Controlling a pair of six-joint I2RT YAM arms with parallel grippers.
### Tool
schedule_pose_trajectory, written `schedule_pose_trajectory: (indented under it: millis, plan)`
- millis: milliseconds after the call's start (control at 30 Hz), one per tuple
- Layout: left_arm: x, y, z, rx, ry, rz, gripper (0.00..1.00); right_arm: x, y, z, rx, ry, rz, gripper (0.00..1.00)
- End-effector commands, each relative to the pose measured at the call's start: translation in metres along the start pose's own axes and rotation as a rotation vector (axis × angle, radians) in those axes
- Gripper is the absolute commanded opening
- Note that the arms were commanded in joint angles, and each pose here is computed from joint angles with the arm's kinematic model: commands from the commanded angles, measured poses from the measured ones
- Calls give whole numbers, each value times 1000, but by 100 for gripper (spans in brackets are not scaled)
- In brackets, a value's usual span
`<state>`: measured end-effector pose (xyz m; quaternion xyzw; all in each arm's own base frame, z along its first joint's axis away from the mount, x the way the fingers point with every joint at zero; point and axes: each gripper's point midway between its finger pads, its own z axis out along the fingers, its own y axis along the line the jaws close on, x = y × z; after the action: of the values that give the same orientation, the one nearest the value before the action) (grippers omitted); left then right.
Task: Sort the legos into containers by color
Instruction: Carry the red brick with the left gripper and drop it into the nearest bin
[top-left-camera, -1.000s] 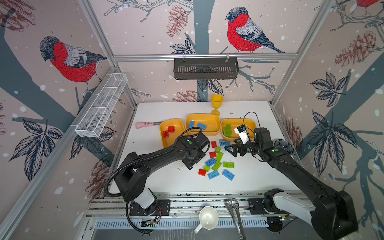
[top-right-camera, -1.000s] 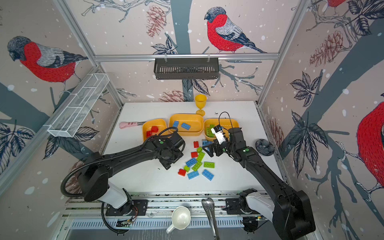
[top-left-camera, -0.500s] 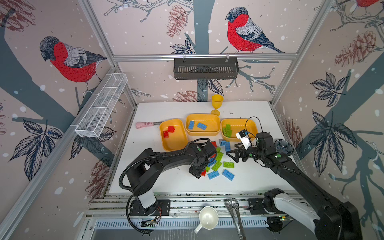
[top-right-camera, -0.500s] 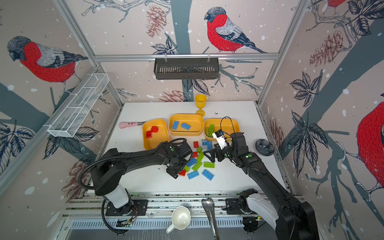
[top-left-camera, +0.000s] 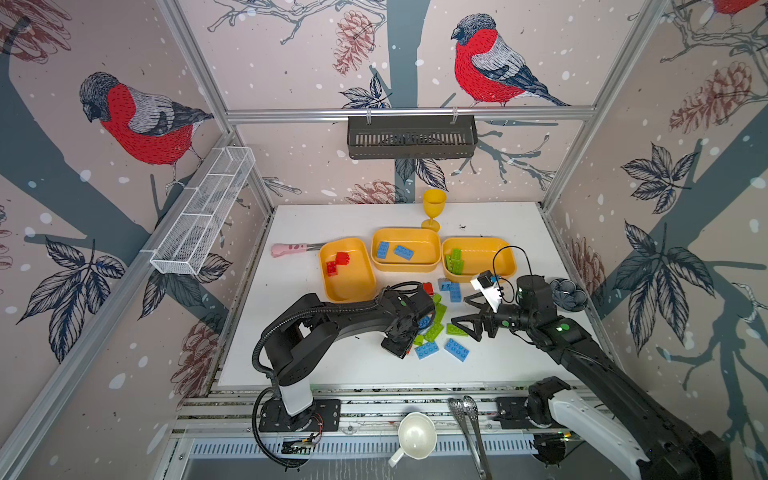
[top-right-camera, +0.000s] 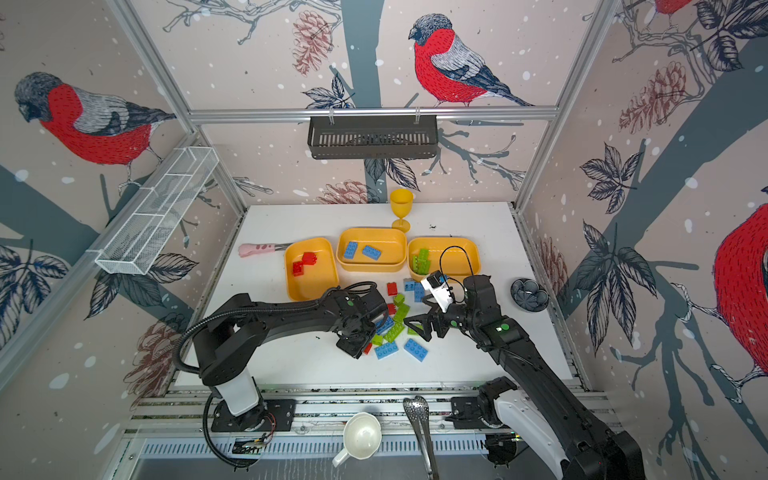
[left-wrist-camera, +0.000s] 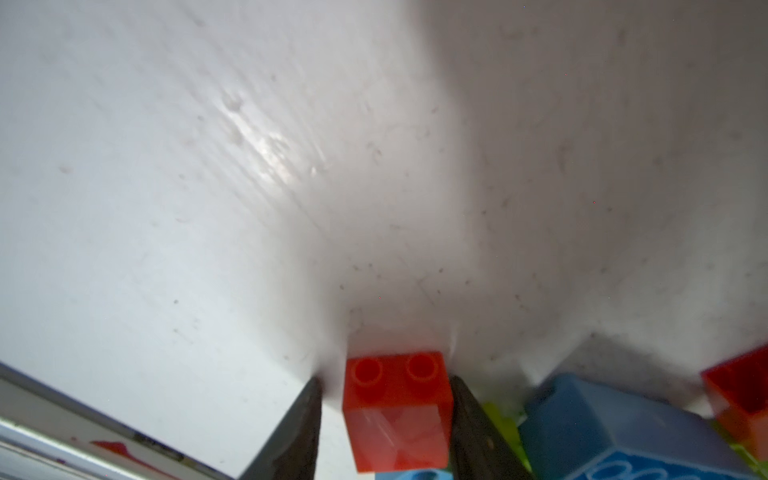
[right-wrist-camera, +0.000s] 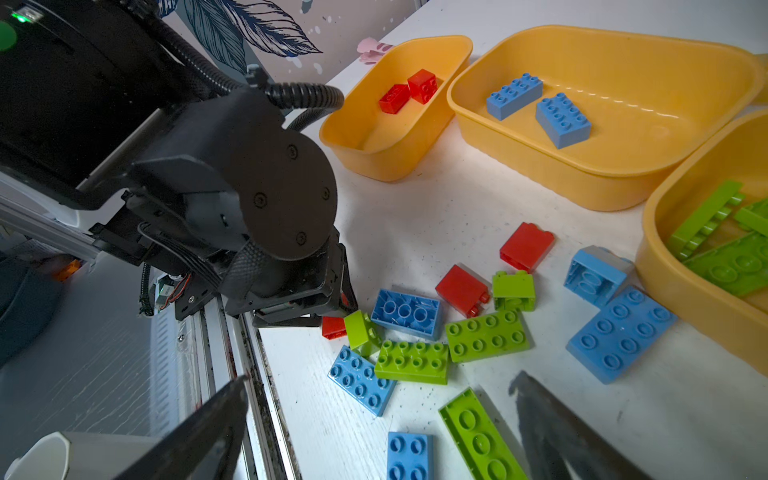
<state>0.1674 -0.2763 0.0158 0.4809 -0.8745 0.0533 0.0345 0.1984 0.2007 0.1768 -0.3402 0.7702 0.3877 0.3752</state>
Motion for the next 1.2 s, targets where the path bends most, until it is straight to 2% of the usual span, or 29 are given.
schedule_pose_trajectory:
  millis: [0, 100, 167, 333, 433, 633, 733, 900, 1033, 1167]
  plan:
    - [0, 1, 2, -10, -1, -34, 40, -6, 3, 1, -16, -23, -48, 99]
    - [-2, 3, 1, -13, -14, -38, 26, -5, 4, 1, -21, -18, -53, 99]
    - [-7, 2, -8, -3, -40, -34, 21, -6, 4, 1, -23, -18, -63, 99]
    - [-34, 6, -44, -6, -130, 47, 21, -9, 6, 2, -37, -23, -81, 99]
    - [-62, 1, -75, 29, -185, 111, 21, -13, 6, 5, -43, -27, -89, 99]
    - [-133, -18, -142, 56, -388, 295, 21, -18, 6, 14, -49, -5, -124, 99]
    - [-177, -30, -162, 66, -498, 333, 20, -20, 7, 19, -57, 4, -139, 99]
    - [-239, -53, -160, 43, -596, 406, 20, -27, 8, 26, -57, 17, -165, 99]
    - [-268, -72, -152, 11, -643, 481, 20, -31, 7, 31, -53, 29, -175, 99]
    - [-279, -89, -122, 9, -571, 534, 21, -32, 6, 34, -45, 35, -172, 99]
